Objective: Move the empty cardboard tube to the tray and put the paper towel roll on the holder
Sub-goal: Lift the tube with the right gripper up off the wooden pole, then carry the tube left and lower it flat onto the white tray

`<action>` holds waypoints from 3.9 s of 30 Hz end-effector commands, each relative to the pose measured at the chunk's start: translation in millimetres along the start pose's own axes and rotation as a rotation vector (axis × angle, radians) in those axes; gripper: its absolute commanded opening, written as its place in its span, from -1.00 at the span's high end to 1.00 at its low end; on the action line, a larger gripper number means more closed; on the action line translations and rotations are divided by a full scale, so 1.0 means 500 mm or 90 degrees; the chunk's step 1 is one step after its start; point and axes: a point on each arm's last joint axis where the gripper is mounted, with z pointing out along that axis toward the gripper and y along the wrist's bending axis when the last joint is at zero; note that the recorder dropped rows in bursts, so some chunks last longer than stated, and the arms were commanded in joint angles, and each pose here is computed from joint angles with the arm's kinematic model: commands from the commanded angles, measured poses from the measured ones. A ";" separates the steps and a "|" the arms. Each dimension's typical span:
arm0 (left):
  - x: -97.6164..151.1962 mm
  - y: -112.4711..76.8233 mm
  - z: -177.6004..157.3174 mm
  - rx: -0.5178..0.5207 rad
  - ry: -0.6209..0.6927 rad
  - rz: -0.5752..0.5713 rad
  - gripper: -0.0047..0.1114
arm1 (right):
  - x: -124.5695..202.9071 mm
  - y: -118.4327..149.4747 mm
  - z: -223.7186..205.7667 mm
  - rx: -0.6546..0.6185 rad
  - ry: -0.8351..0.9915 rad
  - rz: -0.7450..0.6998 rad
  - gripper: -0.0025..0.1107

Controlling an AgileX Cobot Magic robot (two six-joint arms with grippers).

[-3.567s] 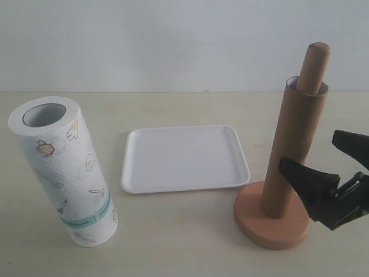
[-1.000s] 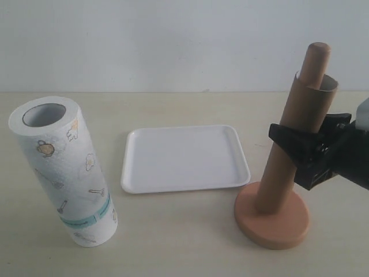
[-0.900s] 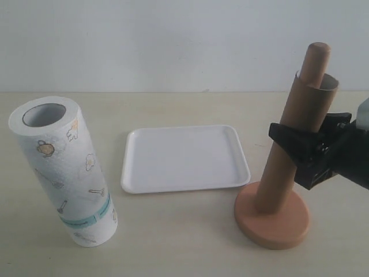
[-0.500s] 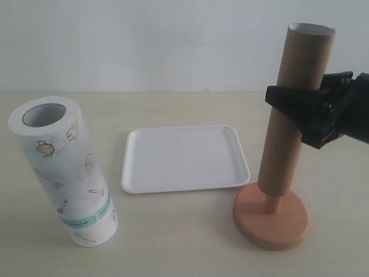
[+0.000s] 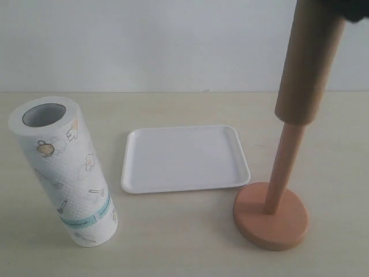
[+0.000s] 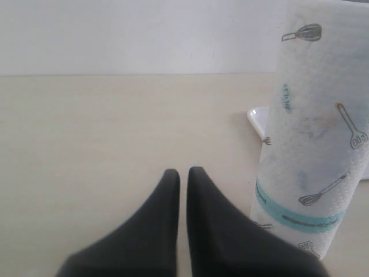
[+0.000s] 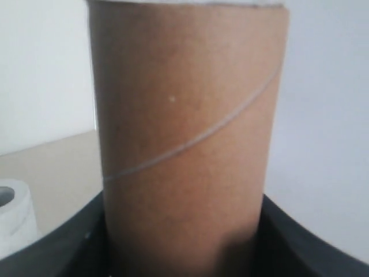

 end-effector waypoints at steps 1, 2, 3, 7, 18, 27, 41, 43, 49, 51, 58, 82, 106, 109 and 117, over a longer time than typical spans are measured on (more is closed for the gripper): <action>0.002 0.000 0.000 0.000 0.000 -0.010 0.84 | -0.106 0.008 -0.015 0.003 -0.022 -0.049 0.96; 0.002 0.000 0.000 0.000 0.000 -0.010 0.84 | -0.125 0.009 -0.018 0.004 -0.027 -0.057 0.96; 0.002 0.000 0.000 0.000 0.000 -0.010 0.84 | -0.148 0.011 -0.021 0.006 -0.034 -0.068 0.96; 0.002 0.000 0.000 0.000 0.000 -0.010 0.84 | -0.222 0.026 -0.037 0.002 -0.077 -0.098 0.96; 0.002 0.000 0.000 0.000 0.000 -0.010 0.84 | -0.236 0.070 -0.004 -0.092 -0.082 -0.096 0.96; 0.002 0.000 0.000 0.000 0.000 -0.010 0.84 | -0.155 0.123 0.173 -0.155 -0.027 -0.058 0.96; 0.002 0.000 0.000 0.000 0.000 -0.010 0.84 | 0.071 0.073 0.375 -0.037 0.156 -0.001 0.96; 0.002 0.000 0.000 0.000 0.000 -0.010 0.84 | 0.099 0.061 0.391 0.001 0.175 0.010 0.96; 0.002 0.000 0.000 0.000 0.000 -0.010 0.84 | 0.125 0.058 0.408 0.046 0.193 0.009 0.96; 0.002 0.000 0.000 0.000 0.000 -0.010 0.84 | 0.125 0.063 0.409 0.041 0.193 0.008 0.96; 0.002 0.000 0.000 0.000 0.000 -0.010 0.84 | 0.122 0.062 0.412 0.091 0.192 -0.067 0.96; 0.002 0.000 0.000 0.000 0.000 -0.010 0.84 | 0.123 0.072 0.492 -0.022 0.168 -0.307 0.96; 0.002 0.000 0.000 0.000 0.000 -0.010 0.84 | 0.236 0.081 0.538 -0.204 0.665 -0.544 0.96; 0.002 0.000 0.000 0.000 0.000 -0.010 0.84 | 0.265 0.070 0.546 -0.253 0.725 -0.552 0.96; 0.002 0.000 0.000 0.000 0.000 -0.010 0.84 | 0.386 0.076 0.592 -0.297 0.770 -0.523 0.96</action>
